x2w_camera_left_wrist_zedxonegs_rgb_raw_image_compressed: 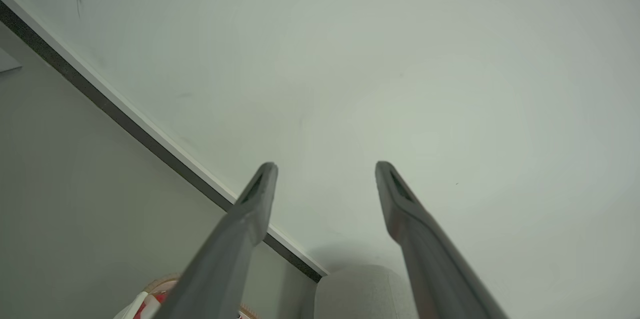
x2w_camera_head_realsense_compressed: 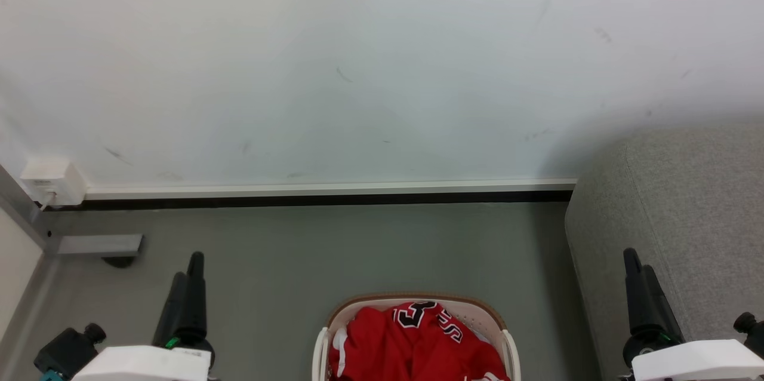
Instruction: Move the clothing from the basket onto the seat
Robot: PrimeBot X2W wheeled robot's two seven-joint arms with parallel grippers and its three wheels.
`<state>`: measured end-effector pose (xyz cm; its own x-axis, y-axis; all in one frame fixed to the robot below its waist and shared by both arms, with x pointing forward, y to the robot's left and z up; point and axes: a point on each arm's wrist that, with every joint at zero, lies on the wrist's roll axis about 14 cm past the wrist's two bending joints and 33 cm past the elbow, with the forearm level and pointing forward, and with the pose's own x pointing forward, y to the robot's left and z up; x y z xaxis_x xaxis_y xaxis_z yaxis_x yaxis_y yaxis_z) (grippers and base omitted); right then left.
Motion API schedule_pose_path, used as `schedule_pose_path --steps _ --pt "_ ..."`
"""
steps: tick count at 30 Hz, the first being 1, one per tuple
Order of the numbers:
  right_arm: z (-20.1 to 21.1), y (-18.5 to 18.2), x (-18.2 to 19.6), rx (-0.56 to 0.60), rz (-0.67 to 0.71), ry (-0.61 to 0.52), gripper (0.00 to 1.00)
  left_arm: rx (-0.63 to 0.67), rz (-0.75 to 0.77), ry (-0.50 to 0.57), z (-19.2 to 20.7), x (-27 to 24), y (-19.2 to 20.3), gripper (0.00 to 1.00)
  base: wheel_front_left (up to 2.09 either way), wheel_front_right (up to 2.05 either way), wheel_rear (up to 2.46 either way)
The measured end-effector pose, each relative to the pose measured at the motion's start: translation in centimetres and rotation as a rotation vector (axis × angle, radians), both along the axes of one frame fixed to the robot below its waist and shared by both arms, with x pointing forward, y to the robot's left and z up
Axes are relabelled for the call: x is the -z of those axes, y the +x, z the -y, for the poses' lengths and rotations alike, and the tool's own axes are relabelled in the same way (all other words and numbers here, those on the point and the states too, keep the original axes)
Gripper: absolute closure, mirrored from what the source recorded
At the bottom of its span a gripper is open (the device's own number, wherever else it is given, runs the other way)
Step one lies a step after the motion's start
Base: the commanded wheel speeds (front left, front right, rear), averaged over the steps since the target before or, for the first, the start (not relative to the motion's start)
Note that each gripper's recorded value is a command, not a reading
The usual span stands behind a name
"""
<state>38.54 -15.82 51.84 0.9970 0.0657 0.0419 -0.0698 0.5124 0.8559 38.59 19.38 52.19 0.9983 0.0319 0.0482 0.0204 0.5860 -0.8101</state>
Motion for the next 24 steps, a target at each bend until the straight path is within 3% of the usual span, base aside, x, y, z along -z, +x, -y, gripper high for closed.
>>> schedule_pose_path --steps 13,24 --pt "-1.1 -0.1 -0.2 -0.022 0.039 -0.25 0.0 -0.013 -0.003 0.281 0.2 -0.2 0.0 0.0 0.0 0.0 0.0" --pt "-1.8 0.0 -0.3 -0.033 0.069 -0.387 0.0 -0.013 0.019 0.441 0.7 -0.8 0.1 0.0 0.0 0.0 0.0"
